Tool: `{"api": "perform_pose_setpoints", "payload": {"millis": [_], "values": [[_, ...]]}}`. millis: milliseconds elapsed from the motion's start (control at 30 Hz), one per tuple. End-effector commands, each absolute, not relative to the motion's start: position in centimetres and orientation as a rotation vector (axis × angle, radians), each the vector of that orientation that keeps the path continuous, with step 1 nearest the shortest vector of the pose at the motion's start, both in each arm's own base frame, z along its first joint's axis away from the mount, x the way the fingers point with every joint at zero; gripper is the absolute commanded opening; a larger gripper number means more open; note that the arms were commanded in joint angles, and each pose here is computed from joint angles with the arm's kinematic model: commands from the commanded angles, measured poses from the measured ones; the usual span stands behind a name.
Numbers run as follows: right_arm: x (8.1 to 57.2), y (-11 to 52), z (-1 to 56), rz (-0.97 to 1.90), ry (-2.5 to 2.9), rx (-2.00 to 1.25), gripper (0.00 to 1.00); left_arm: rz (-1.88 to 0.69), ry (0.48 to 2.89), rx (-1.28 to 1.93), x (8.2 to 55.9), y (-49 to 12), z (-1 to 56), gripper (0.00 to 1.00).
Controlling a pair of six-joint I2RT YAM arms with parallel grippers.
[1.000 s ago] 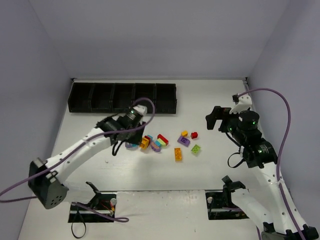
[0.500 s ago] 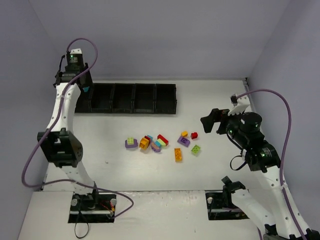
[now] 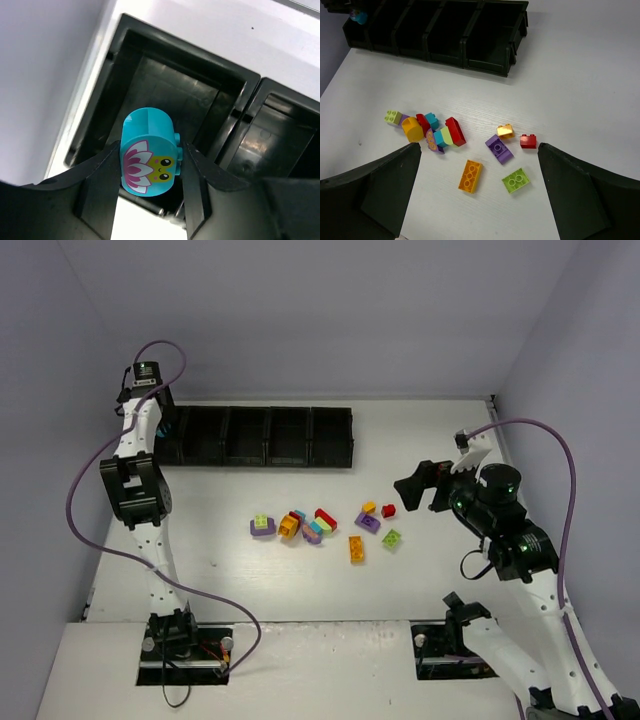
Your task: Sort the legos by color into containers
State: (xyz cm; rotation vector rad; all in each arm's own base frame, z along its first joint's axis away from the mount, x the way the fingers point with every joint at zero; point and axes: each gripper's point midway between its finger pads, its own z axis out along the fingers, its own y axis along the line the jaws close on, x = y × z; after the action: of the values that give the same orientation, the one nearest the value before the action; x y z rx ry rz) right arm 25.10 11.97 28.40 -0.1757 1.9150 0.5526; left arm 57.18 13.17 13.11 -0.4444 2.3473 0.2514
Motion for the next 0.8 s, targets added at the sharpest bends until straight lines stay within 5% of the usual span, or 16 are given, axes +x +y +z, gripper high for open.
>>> {"api": "perform_pose_setpoints", "payload": {"millis": [0, 467, 767], "values": [[25.5, 12.7, 28.9, 0.589, 1.896, -0.177, 1.00, 0.178, 2.161, -0.397, 60.4, 12.6, 19.0, 0.43], [27.1, 11.8, 28.3, 0.499, 1.926, -0.170, 1.00, 0.023, 2.150, -0.395, 57.9, 9.2, 22.4, 0.63], [26.9, 11.1, 28.1, 0.474, 1.921, -0.123, 1.00, -0.243, 2.236, 0.094, 46.9, -12.0, 25.7, 0.69]]}}
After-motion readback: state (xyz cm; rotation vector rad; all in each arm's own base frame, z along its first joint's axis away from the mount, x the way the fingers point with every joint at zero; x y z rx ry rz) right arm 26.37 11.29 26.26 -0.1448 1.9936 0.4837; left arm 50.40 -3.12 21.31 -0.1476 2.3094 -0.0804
